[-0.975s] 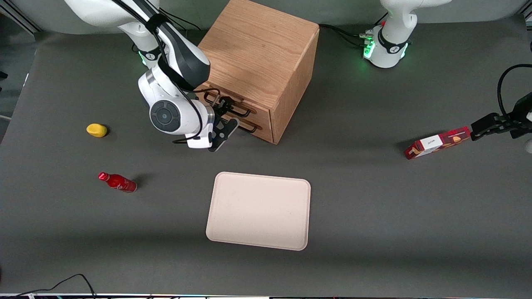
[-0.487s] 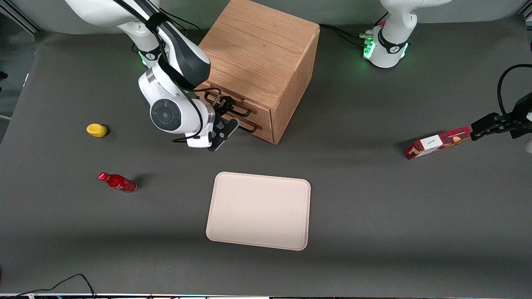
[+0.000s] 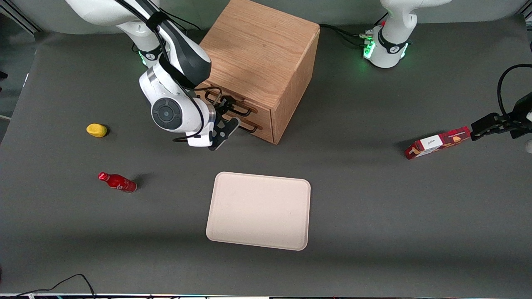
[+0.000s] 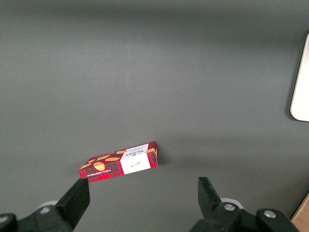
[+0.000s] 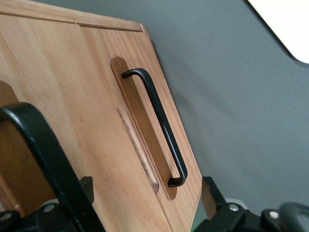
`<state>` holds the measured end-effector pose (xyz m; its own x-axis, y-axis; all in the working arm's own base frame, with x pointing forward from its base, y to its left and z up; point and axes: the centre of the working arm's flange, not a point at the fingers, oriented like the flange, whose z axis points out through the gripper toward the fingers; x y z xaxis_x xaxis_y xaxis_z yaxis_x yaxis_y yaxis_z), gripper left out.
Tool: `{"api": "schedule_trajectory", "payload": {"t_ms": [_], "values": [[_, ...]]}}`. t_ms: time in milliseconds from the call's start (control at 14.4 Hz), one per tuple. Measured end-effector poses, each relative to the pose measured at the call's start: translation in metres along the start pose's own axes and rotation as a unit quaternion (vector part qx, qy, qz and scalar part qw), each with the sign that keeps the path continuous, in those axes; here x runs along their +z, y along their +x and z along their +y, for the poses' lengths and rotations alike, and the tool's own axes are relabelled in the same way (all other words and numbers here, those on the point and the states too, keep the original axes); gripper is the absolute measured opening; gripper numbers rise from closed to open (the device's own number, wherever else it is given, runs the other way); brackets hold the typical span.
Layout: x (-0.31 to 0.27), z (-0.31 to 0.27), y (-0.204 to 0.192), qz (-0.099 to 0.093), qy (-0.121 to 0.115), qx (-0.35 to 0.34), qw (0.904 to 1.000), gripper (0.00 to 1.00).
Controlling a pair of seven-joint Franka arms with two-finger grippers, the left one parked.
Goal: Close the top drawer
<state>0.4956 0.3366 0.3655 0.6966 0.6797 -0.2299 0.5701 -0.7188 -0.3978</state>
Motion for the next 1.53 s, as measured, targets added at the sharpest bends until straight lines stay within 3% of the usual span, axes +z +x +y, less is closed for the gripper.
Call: {"api": "schedule_trajectory", "payload": {"t_ms": [627,975,1114,1323,1532], "values": [[-0.033,-0.003,-0.001,0.003,0.004,0.003,1.0000,1.00],[-0.099,0.019,-0.012,0.046,-0.007,0.056,0.9973,1.00],[-0.133,0.038,-0.025,0.066,-0.027,0.088,0.9936,1.00],[-0.176,0.064,-0.052,0.093,-0.081,0.140,0.9825,1.00],[-0.210,0.084,-0.078,0.120,-0.138,0.224,0.9573,1.00]]}}
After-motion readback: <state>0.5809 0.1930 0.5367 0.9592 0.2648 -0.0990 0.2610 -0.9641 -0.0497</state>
